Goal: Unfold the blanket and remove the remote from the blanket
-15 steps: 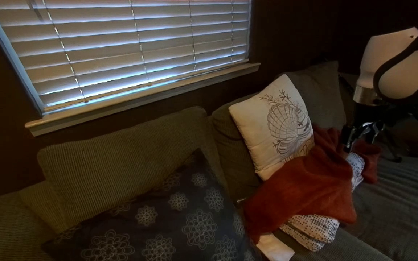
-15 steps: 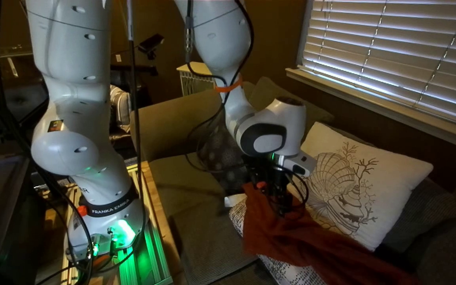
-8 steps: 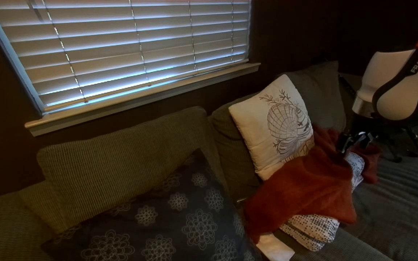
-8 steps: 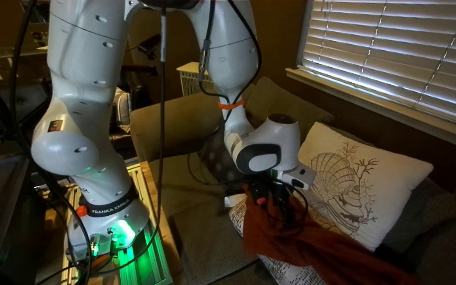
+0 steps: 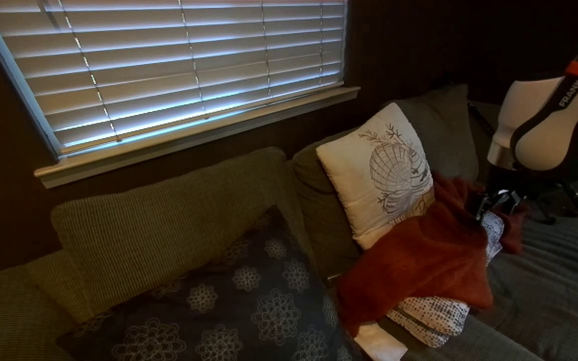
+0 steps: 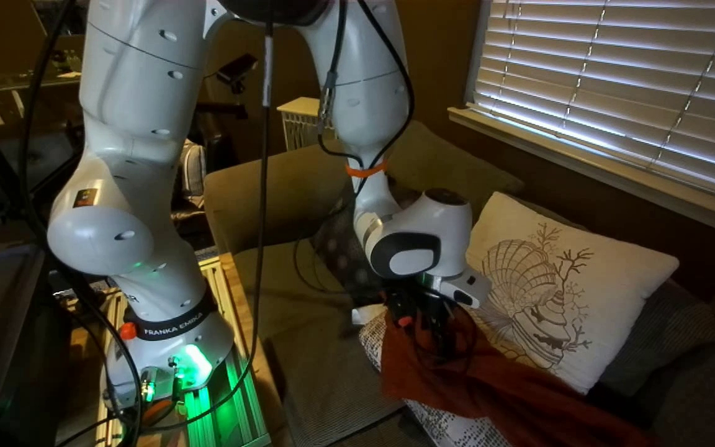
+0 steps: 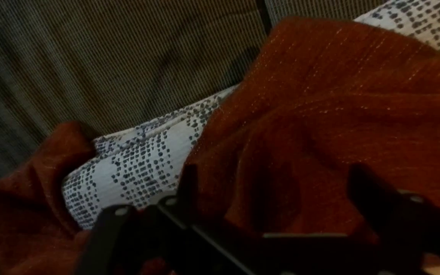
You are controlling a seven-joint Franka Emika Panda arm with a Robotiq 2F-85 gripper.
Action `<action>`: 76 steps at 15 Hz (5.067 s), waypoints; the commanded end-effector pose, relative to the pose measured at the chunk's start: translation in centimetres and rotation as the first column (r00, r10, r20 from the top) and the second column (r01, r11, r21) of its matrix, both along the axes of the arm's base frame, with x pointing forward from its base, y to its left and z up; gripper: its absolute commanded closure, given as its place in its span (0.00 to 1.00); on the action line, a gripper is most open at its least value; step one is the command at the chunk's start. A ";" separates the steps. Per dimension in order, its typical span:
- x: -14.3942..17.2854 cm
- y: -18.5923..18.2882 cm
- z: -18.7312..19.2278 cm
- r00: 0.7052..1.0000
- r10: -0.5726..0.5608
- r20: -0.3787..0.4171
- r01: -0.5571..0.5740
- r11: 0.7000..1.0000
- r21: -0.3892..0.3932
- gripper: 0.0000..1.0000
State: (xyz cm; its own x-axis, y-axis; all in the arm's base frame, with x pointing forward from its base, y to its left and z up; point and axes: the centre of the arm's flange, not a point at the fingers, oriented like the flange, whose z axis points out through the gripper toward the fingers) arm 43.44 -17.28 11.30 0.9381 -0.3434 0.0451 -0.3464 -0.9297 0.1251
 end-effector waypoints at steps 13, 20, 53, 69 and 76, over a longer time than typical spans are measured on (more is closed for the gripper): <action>2.7 -3.7 -6.4 0.997 -0.012 0.083 0.009 0.999 0.036 0.00; 4.0 -3.1 -6.4 0.994 -0.006 0.112 -0.002 0.997 0.073 0.46; 15.7 -1.8 -0.1 0.954 0.037 0.297 -0.042 0.999 0.012 0.98; 18.5 2.0 0.5 0.931 0.010 0.364 -0.069 0.986 0.150 0.27; 16.6 4.0 3.4 0.943 0.002 0.333 -0.070 0.979 0.193 0.00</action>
